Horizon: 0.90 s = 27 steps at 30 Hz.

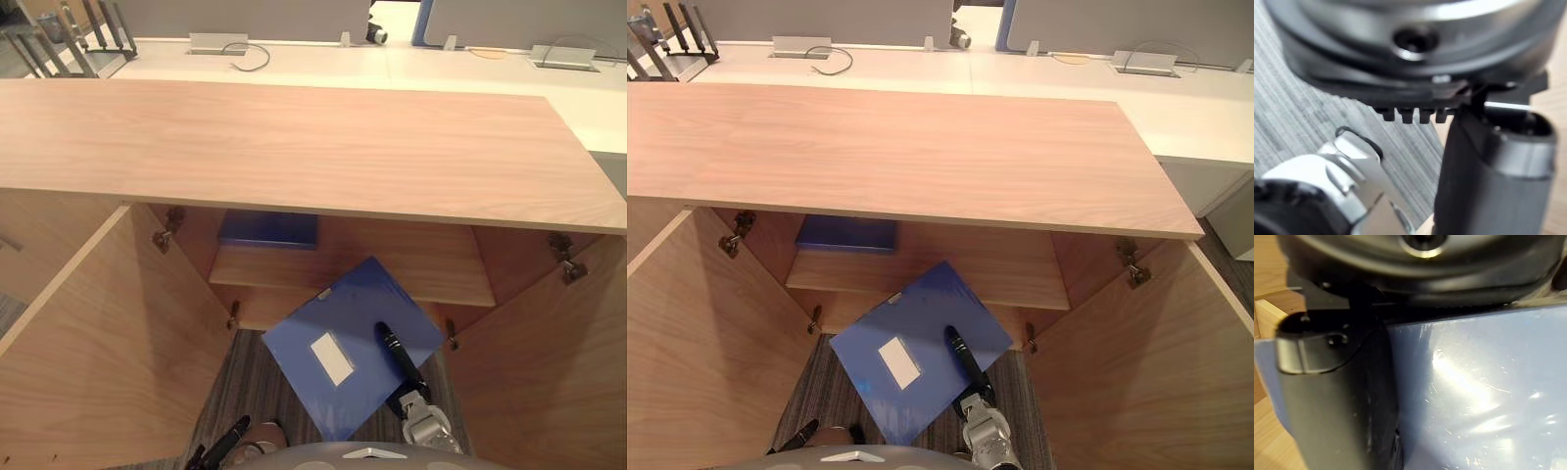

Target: Walk over to the cabinet, pick up the folder, carry it to the office cabinet, place the folder inside the office cabinet, then close the office cabinet door

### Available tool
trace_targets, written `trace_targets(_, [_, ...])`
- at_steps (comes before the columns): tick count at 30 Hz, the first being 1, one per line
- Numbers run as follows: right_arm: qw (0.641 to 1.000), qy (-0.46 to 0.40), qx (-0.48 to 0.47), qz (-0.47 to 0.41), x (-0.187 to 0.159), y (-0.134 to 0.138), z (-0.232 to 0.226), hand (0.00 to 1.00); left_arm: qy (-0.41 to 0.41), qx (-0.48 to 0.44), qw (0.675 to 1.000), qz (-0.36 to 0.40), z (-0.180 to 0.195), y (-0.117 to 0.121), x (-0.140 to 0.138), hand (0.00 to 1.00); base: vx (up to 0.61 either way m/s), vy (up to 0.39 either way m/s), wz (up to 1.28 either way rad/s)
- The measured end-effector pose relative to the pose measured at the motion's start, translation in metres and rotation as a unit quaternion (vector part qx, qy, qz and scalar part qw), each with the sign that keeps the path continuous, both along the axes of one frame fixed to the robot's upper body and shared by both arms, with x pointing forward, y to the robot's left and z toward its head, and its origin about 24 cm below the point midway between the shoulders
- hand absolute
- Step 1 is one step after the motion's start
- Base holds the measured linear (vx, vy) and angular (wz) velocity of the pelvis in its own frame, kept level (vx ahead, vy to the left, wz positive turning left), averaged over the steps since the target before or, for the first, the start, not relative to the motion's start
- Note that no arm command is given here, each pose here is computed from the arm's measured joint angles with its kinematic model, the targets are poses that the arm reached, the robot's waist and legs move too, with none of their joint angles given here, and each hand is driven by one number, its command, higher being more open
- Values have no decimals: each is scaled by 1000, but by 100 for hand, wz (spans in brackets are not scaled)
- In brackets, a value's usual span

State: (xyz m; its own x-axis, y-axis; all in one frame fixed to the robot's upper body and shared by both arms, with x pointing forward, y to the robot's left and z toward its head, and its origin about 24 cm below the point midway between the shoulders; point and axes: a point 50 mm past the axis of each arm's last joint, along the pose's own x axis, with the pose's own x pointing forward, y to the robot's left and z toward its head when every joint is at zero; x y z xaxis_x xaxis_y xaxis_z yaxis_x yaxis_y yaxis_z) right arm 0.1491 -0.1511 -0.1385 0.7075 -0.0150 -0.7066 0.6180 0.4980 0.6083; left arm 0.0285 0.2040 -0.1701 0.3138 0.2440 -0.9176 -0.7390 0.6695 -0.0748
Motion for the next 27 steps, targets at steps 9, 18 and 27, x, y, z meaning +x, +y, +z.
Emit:
trace_targets(9, [977,-194,-20,-87,62,-31,70,0,-26,15,999,-20,4,1,23,100,-108,-27,-16])
trace_targets(18, [853,-461,-34,-242,130,-73,216,0,-125,48,991,1,23,9,85,100,-203,45,-19])
trace_targets(27, [782,-544,-28,-304,139,-91,280,0,-175,60,982,21,38,15,116,100,-131,1,5])
